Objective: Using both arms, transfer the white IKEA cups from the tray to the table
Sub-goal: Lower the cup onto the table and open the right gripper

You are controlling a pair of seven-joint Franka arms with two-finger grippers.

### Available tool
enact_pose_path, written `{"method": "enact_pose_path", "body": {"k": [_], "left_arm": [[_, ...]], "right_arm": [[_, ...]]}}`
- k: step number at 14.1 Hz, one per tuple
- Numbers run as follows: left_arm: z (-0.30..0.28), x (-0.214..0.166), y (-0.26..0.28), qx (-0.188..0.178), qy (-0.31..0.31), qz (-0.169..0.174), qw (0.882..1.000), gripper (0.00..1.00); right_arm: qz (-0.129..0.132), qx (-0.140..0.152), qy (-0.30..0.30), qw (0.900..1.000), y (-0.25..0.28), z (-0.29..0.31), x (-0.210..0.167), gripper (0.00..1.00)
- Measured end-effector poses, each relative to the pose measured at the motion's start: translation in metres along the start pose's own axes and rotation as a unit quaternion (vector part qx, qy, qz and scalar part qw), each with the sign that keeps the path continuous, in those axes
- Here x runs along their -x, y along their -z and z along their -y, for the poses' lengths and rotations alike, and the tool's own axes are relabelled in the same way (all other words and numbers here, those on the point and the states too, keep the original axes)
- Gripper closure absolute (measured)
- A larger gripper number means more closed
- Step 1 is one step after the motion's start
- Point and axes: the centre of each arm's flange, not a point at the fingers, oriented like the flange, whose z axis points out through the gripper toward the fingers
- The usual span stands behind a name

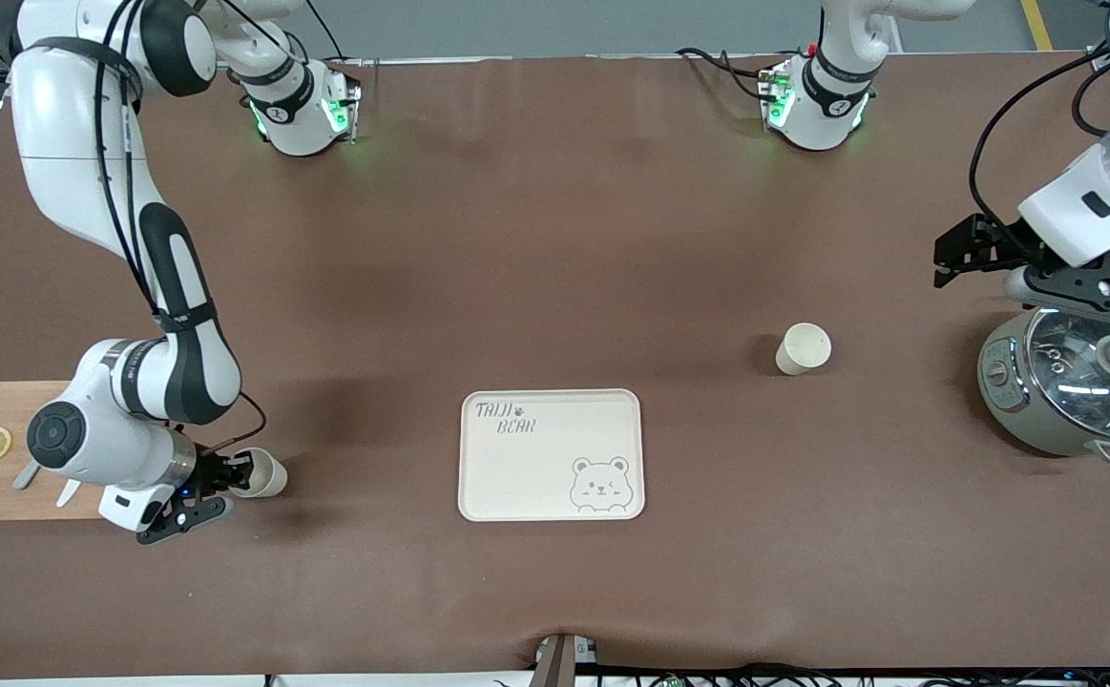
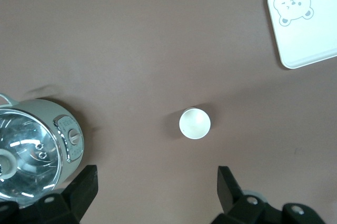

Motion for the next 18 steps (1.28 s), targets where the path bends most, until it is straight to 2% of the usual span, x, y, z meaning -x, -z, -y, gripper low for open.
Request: {"method": "enact_pose_path", "body": {"k": [5,6,15,18], "left_arm": [[-0.004,-0.002,-0.003,0.000,-0.003,0.001,1.000,0.00],[-0.004,-0.003,-0.004,0.000,-0.004,0.000,1.000,0.00],[-0.009,-0.008,-0.011,0.000,-0.008,0.001,1.000,0.00],[-0.009,-0.008,-0.010,-0.001,-0.008,-0.001,1.000,0.00]], "right_arm": [[0.000,0.000,0.000,1.000,-0.005,0.000,0.000,0.96],[0.000,0.000,0.000,1.000,-0.005,0.000,0.000,0.92],[-0.013,-0.006,-0.006,1.000,0.008,-0.001,-0.008,0.01],[0.014,-0.025,-0.002,1.000,0.030,0.004,-0.014,0.00]]}}
